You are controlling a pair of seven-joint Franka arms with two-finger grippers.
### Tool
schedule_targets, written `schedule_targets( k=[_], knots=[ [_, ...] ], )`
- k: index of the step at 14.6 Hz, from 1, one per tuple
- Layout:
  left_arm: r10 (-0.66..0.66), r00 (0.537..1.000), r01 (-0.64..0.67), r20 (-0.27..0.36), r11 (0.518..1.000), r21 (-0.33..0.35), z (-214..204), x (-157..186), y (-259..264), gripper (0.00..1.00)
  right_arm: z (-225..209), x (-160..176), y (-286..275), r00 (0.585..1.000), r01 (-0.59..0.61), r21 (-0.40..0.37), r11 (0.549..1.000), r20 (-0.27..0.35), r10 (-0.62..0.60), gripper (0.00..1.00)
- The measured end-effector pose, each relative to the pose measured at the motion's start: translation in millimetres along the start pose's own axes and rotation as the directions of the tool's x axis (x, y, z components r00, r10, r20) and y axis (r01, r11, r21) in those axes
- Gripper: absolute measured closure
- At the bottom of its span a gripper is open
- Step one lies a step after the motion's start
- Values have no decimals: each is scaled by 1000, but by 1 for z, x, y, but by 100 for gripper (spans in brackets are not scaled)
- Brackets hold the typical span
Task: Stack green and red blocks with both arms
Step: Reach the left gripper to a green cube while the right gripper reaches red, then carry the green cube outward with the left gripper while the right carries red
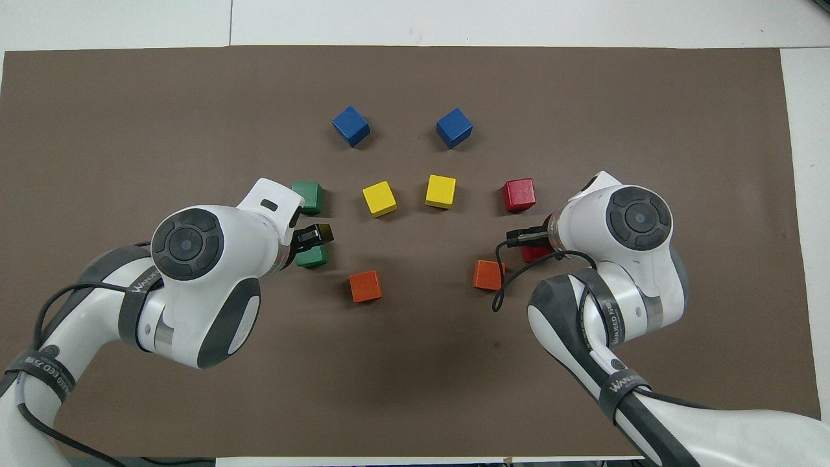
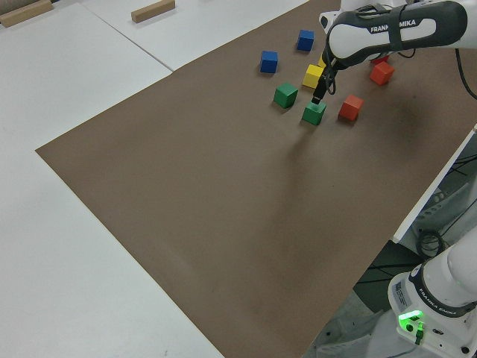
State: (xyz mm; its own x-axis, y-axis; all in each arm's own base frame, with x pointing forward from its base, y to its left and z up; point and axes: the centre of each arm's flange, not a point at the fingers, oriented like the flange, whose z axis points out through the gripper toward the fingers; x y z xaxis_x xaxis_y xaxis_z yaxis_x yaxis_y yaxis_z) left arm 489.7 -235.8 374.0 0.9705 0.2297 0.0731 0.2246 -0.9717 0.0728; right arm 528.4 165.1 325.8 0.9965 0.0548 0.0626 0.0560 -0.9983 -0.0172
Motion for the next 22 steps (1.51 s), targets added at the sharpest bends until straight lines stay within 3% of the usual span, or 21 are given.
schedule_targets(
  k=[4, 5, 7, 10, 13, 16, 22],
  knots=[
    [-18, 1000, 18, 26, 1000, 20, 19, 2, -4, 0, 16, -10, 1, 1000, 3, 0, 1000, 4, -3, 0],
    [-20, 999, 19, 31, 1000, 25, 22, 2, -4, 0, 21, -12, -1, 1000, 7, 1, 1000, 4, -7, 8],
    [-22, 999, 20, 42, 999, 33, 31, 3, -4, 0, 29, -15, -3, 1000, 11, 0, 1000, 11, -11, 12],
    [-28, 998, 25, 61, 999, 48, 45, 2, -3, 0, 25, -9, 5, 1000, -5, -6, 1000, 29, 5, 45],
    [-35, 997, 31, 74, 998, 56, 58, 7, 4, 0, -16, 25, 46, 998, 0, -17, 1000, 61, 1, 45],
    [-22, 996, 17, 83, 998, 59, 69, 10, 15, 0, -42, 50, 120, 999, 30, -16, 999, 24, -30, 45],
    [75, 992, -80, 97, 995, 56, 77, 7, 23, 0, -10, 57, 205, 999, 34, -24, 999, -17, -34, 45]
  ],
)
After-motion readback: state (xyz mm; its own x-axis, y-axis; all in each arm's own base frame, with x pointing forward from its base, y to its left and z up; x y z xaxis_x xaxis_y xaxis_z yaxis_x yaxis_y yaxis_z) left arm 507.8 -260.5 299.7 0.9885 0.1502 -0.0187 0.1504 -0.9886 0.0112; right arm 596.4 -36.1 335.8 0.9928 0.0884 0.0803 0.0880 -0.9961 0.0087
